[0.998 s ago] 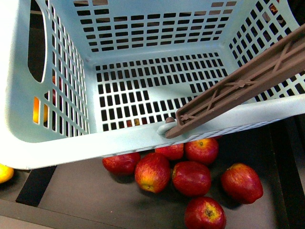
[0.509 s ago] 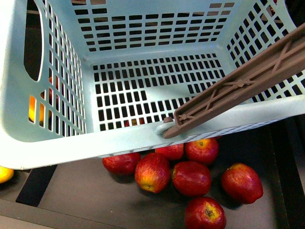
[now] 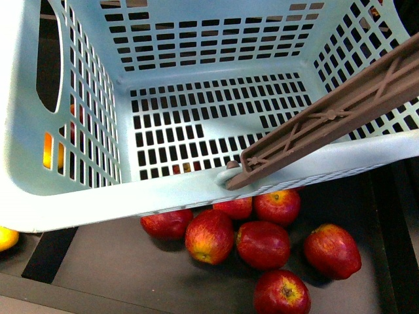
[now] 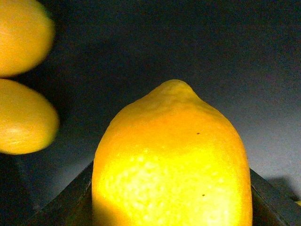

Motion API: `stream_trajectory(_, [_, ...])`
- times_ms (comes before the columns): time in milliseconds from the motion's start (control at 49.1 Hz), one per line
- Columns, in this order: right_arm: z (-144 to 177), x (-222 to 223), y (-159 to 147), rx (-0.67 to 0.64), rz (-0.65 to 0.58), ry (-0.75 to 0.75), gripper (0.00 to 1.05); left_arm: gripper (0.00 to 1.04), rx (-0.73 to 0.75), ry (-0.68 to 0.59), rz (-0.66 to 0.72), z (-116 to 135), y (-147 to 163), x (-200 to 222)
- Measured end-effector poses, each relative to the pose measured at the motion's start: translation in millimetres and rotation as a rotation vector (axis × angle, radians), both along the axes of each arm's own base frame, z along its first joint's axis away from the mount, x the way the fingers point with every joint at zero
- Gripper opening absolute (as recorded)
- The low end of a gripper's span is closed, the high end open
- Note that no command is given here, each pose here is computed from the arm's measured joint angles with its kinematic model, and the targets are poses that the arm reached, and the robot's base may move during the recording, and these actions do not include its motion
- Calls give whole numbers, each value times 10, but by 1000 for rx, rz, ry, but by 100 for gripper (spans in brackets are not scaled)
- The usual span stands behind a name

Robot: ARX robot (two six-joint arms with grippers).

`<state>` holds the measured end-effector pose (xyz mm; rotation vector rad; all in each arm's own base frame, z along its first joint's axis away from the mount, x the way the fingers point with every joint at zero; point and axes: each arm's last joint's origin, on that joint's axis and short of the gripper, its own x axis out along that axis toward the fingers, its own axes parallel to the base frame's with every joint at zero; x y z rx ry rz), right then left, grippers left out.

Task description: Pick lemon and mango into basket

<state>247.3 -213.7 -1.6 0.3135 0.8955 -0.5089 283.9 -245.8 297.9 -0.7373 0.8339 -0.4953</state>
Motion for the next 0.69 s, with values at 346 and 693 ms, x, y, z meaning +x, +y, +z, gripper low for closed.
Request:
stream_trajectory(346, [1136,-273,475,96,210,-246,61,5,0,0,-1,0,0,0])
stream_trajectory(693, [2339,-579,1141,63,409,-558,61,5,0,0,1,0,0,0])
